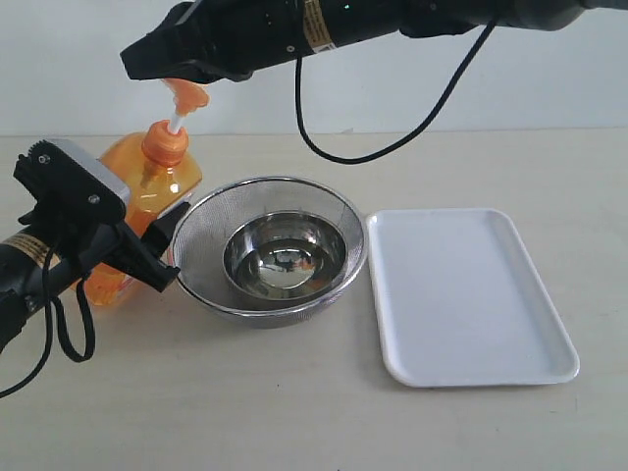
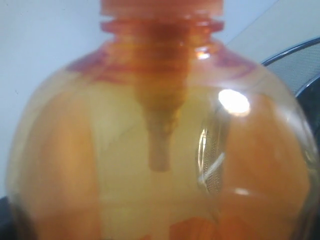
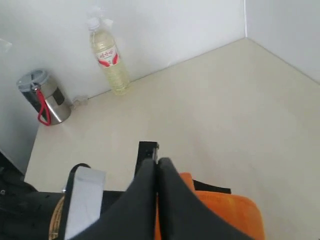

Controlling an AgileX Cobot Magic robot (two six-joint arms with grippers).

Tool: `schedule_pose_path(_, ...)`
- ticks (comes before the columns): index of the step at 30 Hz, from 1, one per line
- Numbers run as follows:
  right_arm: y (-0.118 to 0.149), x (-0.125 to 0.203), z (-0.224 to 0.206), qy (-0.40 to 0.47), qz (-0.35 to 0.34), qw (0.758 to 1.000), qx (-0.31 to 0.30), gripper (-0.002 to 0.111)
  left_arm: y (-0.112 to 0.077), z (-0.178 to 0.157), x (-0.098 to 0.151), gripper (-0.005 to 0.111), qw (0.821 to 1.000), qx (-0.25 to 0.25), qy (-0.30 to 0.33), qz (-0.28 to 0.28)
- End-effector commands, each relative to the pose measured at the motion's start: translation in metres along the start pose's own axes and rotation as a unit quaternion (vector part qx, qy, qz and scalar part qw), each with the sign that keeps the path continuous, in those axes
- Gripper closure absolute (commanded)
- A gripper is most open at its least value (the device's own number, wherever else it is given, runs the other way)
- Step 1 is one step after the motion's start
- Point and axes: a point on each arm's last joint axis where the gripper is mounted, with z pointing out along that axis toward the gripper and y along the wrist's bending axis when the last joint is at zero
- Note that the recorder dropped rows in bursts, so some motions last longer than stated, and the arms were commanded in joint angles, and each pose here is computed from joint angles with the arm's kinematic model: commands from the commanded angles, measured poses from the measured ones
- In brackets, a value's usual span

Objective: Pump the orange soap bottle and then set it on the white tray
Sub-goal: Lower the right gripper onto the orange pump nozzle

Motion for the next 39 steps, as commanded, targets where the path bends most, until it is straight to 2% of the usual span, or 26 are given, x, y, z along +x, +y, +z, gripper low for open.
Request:
schedule_pose_path(1,-0.003,-0.006,-0.002,-0.012,-0.016,1.0,0.024,0.108,0.004,0.0,-0.008,0.102,1.0,-0.013,-0.026,0.005)
schedule_pose_path(10,-0.007,-0.007,-0.003,-0.016,-0.024,0.999,0.046,0.108,0.004,0.0,-0.008,0.102,1.0,-0.012,-0.026,0.001)
schedule_pose_path(14,-0.019,-0.006,-0.012,-0.02,-0.013,0.998,0.066,0.108,0.004,0.0,-0.008,0.102,1.0,-0.012,-0.026,0.001)
schedule_pose_path(20,-0.034,0.013,-0.021,-0.003,0.002,0.996,0.085,0.108,0.005,0.0,-0.009,0.102,1.0,-0.013,-0.027,0.001)
schedule_pose_path(31,-0.026,0.015,-0.02,0.005,0.004,0.999,0.039,0.108,0.005,0.0,-0.009,0.102,1.0,-0.013,-0.028,-0.003)
schedule_pose_path(39,-0.03,0.02,-0.025,0.009,0.02,0.999,0.04,0.108,0.005,0.0,-0.008,0.102,1.0,-0.014,-0.026,-0.004)
